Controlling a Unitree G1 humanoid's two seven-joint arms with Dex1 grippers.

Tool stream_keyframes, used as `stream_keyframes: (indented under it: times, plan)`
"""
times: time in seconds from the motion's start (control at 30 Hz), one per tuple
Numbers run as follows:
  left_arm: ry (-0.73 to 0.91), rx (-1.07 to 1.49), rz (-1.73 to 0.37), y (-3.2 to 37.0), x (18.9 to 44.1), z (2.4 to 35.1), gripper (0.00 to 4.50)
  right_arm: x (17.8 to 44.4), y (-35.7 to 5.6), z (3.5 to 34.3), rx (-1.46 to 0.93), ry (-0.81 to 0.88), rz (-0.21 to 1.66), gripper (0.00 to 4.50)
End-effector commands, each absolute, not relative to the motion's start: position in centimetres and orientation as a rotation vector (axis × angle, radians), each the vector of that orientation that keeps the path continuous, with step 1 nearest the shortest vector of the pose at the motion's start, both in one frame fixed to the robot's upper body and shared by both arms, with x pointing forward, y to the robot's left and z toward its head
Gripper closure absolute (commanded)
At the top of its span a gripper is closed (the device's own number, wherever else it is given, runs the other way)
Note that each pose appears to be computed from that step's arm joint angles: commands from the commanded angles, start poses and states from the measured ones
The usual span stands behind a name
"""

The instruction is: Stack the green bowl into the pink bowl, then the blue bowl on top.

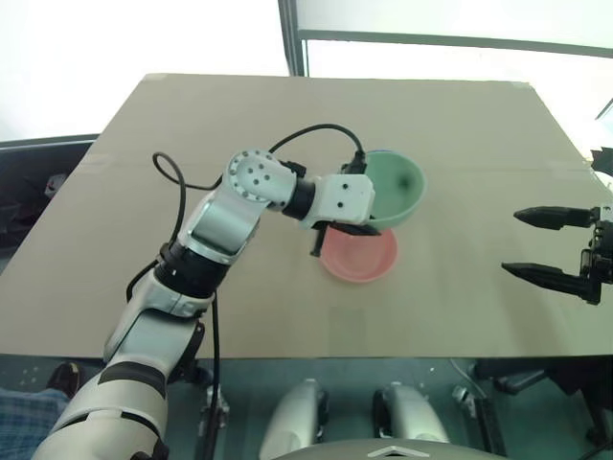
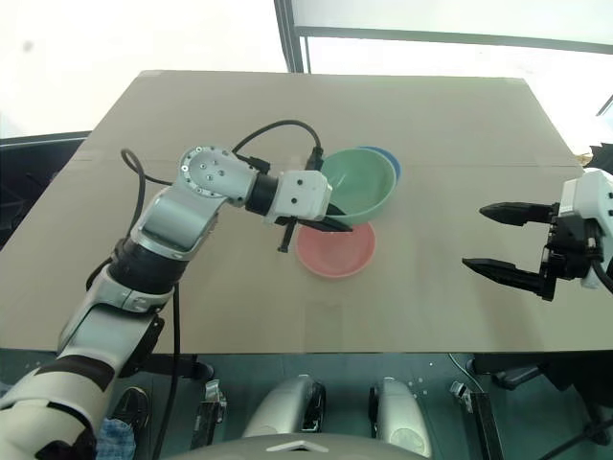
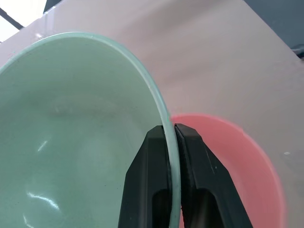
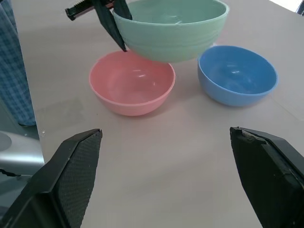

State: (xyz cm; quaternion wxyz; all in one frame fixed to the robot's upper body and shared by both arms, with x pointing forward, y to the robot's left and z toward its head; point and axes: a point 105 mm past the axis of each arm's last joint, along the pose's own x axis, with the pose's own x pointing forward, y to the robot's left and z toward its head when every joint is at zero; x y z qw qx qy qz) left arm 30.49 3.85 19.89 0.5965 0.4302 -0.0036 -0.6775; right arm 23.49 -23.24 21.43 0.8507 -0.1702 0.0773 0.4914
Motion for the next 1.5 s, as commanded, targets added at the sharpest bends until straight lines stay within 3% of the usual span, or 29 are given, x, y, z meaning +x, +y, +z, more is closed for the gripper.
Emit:
stream_keyframes:
  times: [0.03,0.2,0.23,0.27,0.3,0.53,0.67,0.8,1.0,1.33,1.5]
  plan:
    - [-0.027,1.078,-1.595,4.0,29.7,20.2,4.46,23.1,-23.3,22.5,-0.415,0.130,1.025,0.00]
    - [-0.037,1.047,-1.596,4.2,29.5,20.4,4.46,23.3,-23.3,22.3,-0.415,0.125,1.019,0.00]
    - [-0.045,1.039,-1.596,4.2,29.5,20.5,4.09,23.4,-23.3,22.3,-0.416,0.123,1.018,0.00]
    - [-0.051,1.030,-1.595,4.2,29.5,20.7,4.09,23.5,-23.2,22.4,-0.419,0.120,1.018,0.00]
    - [-0.062,1.005,-1.604,4.1,29.4,20.9,3.54,23.6,-23.2,22.4,-0.420,0.116,1.018,0.00]
    - [-0.114,0.957,-1.599,3.9,29.4,22.2,0.95,24.2,-23.3,22.5,-0.424,0.104,1.017,0.00]
    - [-0.143,0.959,-1.506,4.1,31.0,23.2,0.95,24.4,-23.3,22.4,-0.424,0.102,1.020,0.00]
    - [-0.185,0.971,-1.312,4.3,34.8,24.5,0.95,24.5,-23.2,22.4,-0.422,0.101,1.021,0.00]
    - [-0.156,1.082,-1.147,5.1,39.9,23.1,0.95,24.5,-23.2,22.2,-0.422,0.099,1.015,0.00]
    - [-0.107,1.214,-1.089,3.5,43.0,19.7,0.95,24.3,-23.5,22.1,-0.426,0.095,0.990,0.00]
    - [-0.101,1.254,-1.075,2.3,43.4,18.4,0.95,24.3,-23.5,22.2,-0.429,0.091,0.980,0.00]
